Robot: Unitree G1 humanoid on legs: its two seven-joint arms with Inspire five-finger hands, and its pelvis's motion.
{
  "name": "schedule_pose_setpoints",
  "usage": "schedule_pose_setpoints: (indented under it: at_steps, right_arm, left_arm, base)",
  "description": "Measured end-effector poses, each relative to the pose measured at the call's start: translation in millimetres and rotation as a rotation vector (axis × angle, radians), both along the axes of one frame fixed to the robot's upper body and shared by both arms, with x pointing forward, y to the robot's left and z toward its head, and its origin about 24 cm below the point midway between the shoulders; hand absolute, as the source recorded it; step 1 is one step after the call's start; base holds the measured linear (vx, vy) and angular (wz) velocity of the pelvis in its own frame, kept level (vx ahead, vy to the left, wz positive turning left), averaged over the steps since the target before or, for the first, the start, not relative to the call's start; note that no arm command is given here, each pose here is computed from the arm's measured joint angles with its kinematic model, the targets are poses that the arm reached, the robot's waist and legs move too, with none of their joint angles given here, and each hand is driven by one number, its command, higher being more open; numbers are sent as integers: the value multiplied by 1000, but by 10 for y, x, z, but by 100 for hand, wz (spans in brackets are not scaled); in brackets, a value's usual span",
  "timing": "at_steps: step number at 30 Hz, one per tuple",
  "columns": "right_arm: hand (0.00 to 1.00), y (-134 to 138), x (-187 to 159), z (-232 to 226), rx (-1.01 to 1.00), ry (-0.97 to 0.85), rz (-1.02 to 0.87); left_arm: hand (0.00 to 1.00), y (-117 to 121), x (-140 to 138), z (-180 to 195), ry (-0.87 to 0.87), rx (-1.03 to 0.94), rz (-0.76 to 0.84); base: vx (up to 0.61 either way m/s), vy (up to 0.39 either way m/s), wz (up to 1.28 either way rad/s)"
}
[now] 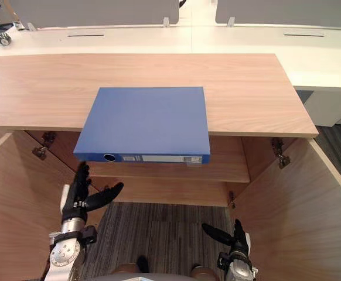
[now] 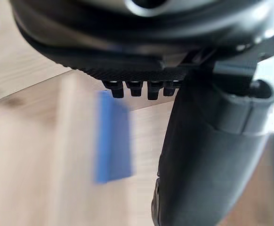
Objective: Walk over to the cabinet, pick up the folder, carry it to the office cabinet, place the folder inside the office cabinet, then close the office cabinet door
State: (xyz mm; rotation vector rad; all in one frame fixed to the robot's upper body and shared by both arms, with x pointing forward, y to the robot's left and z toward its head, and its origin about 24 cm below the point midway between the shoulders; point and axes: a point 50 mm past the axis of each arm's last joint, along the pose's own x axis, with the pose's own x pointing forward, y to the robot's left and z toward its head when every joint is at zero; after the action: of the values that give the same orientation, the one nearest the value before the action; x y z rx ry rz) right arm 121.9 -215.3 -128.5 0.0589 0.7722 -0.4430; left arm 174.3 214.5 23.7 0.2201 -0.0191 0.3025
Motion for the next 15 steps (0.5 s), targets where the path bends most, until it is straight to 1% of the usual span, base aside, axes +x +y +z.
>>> schedule_pose_setpoints:
  at_steps: [1, 3, 4, 5, 7, 8, 9, 11, 12, 15]
  right_arm:
    - [100, 6, -17, -16, -16, 15, 35]
    - [100, 3, -35, -27, -24, 27, 50]
    - [100, -7, -80, -43, -31, 46, 67]
    - [100, -9, -95, -50, -36, 54, 79]
    - [100, -13, -146, -69, -48, 77, 108]
    - [100, -24, -187, -81, -53, 92, 116]
    - [100, -29, -205, -87, -54, 99, 118]
    - [100, -48, -260, -103, -61, 121, 139]
    - [100, -48, -259, -103, -62, 122, 144]
    - [100, -51, -245, -96, -68, 117, 162]
  left_arm:
    - [100, -18, -1, 166, -62, 87, -12]
    - [100, -39, -5, 284, -108, 156, -31]
    - [100, -72, -5, 411, -161, 237, -47]
    - [100, -85, -4, 463, -181, 279, -53]
    - [100, -141, -3, 592, -236, 369, -90]
    - [100, -202, -4, 666, -271, 423, -132]
    - [100, -224, -5, 687, -282, 441, -150]
    - [100, -296, 17, 723, -303, 562, -213]
    - [100, -300, 20, 726, -305, 576, -218]
    - [100, -319, 60, 774, -339, 703, -215]
  base:
    - [-89, -15, 11]
    - [-71, -17, 8]
    - [-69, -17, 7]
    - [-68, -14, 6]
    - [-69, -13, 4]
    - [-64, -16, 2]
    - [-45, -15, 0]
    - [-14, -9, -5]
    - [-13, -8, -9]
    - [-33, -6, -12]
